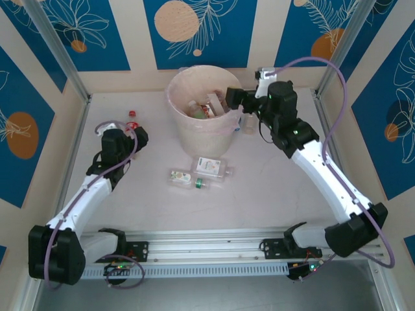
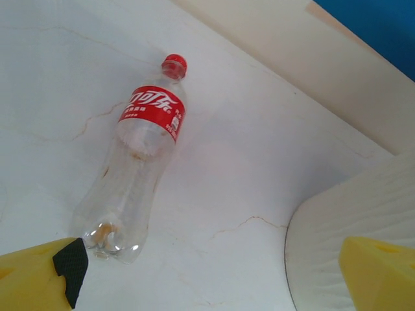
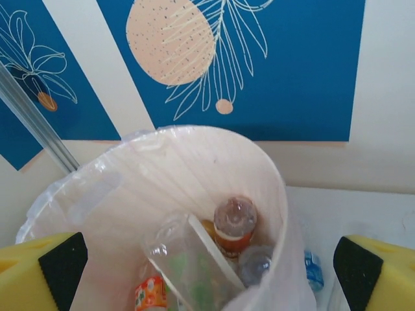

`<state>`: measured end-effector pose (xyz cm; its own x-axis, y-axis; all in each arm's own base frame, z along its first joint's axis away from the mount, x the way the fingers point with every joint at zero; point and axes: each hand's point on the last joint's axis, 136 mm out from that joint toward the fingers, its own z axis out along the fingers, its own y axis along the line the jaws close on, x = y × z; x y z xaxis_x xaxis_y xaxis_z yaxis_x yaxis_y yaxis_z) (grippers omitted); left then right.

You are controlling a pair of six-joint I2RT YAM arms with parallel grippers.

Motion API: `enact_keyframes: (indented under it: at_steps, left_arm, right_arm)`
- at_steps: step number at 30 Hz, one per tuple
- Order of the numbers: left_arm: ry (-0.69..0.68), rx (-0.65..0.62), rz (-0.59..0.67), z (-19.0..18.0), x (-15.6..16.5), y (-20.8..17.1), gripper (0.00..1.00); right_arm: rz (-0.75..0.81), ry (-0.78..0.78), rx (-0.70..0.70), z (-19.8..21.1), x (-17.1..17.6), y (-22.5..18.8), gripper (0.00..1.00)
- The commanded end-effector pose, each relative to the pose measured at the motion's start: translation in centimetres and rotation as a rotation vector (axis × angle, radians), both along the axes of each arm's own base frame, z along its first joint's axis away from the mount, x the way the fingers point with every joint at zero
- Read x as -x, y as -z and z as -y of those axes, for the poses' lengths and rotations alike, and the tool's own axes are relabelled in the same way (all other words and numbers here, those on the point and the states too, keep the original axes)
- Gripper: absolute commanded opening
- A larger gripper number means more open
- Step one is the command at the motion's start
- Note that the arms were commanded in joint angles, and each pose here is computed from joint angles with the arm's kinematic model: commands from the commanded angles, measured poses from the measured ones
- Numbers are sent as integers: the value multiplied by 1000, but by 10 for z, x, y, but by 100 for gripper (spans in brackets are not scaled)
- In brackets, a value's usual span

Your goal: Put the plastic bottles in the bin

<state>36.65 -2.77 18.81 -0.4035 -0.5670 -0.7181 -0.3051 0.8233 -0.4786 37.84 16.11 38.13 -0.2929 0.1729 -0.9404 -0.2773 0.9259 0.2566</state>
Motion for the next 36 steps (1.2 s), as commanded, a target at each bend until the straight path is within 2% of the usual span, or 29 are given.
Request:
enact_keyframes:
  at_steps: [1, 5, 9, 14, 20, 28, 36]
  left_arm:
    - [-66, 54, -50, -9, 0, 8, 100]
    - [31, -21, -78, -4, -8, 10, 100]
    - [123, -207, -155, -9, -15, 20, 100]
    - [84, -373, -269, -37, -29, 25, 100]
    - [150, -336, -439, -52, -70, 49, 100]
    - [281, -324, -542, -43, -127, 80, 100]
    - [344, -291, -629, -35, -137, 126, 95]
  right_arm:
    - [-16, 88, -40, 27, 10, 12, 100]
    - [-98, 156, -51, 53, 23, 47, 100]
    - [-167, 223, -66, 77, 36, 78, 100]
    - [-193, 265, -98, 93, 43, 93, 99]
    - [-200, 276, -96, 99, 44, 95, 100]
    - [-227, 298, -91, 105, 49, 104, 100]
    - [-225, 312, -93, 109, 52, 103, 100]
